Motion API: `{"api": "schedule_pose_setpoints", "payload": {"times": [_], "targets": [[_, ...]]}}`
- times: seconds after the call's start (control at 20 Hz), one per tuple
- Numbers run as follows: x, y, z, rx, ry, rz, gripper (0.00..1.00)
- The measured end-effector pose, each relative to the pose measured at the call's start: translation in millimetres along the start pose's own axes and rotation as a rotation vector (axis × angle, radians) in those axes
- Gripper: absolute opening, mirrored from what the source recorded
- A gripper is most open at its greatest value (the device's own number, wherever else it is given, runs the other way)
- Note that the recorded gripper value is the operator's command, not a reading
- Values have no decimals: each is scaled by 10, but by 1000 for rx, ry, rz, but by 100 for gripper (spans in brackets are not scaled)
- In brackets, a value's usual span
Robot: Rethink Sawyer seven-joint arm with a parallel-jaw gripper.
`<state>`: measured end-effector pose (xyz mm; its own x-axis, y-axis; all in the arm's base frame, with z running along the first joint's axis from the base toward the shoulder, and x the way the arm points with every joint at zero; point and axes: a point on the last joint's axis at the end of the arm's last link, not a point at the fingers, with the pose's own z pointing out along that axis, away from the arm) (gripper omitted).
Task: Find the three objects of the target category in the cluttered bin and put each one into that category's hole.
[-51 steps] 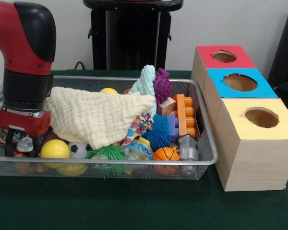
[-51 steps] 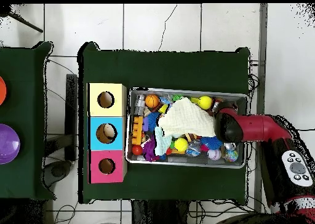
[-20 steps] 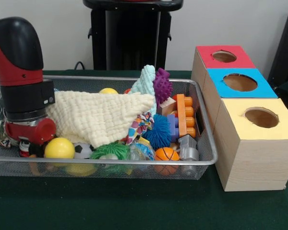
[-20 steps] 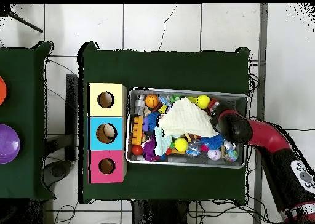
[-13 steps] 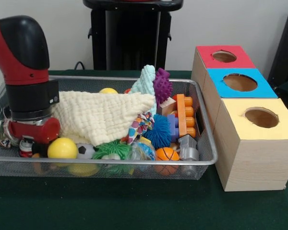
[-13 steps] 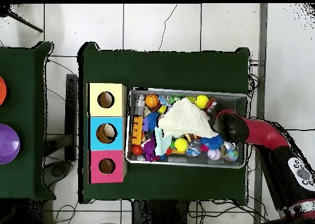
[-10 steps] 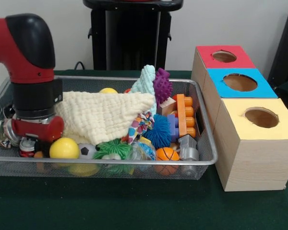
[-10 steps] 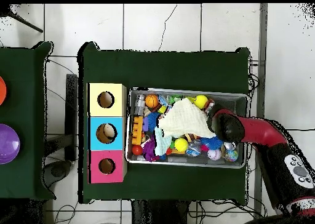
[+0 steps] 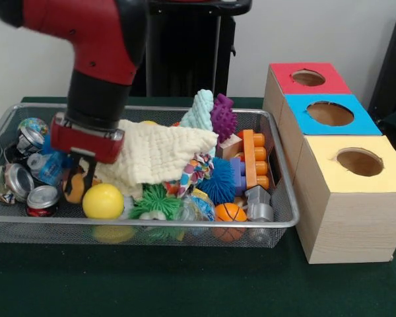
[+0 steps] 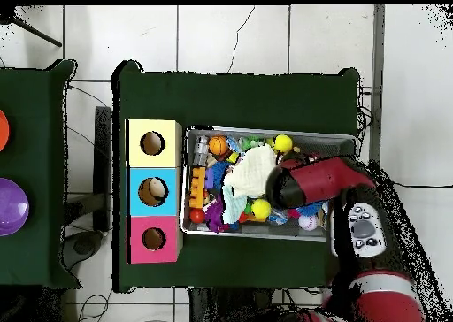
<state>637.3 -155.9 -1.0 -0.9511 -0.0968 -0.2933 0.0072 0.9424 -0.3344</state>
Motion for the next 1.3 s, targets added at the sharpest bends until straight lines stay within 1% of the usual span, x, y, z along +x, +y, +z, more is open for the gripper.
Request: {"api": "schedule_pose_setpoints", "payload": {"times": [0.1, 0.2, 0.25, 0.3, 0.35, 0.4, 0.45, 0.5, 0.65, 0.7, 0.8, 0.95, 1.05, 1.1, 1.15, 1.3], "targets": [[-41, 67, -183, 60, -12, -71, 0], [-92, 117, -369, 113, -24, -109, 0], [-108, 122, -419, 126, -28, -114, 0], [-118, 113, -455, 135, -31, -116, 0], [-142, 57, -536, 156, -36, -110, 0], [-149, -9, -575, 169, -36, -100, 0], [-149, -50, -590, 176, -35, -94, 0], [-141, -159, -621, 191, -31, -78, 0], [-119, -341, -665, 215, -24, -51, 0], [-107, -470, -681, 225, -20, -22, 0], [-97, -630, -682, 227, -14, 33, 0], [-64, -891, -654, 216, -1, 145, 0], [-41, -1009, -637, 210, 4, 194, 0], [-15, -1131, -627, 201, 10, 249, 0], [1, -1196, -620, 193, 14, 284, 0], [50, -1314, -600, 147, 47, 416, 0]]}}
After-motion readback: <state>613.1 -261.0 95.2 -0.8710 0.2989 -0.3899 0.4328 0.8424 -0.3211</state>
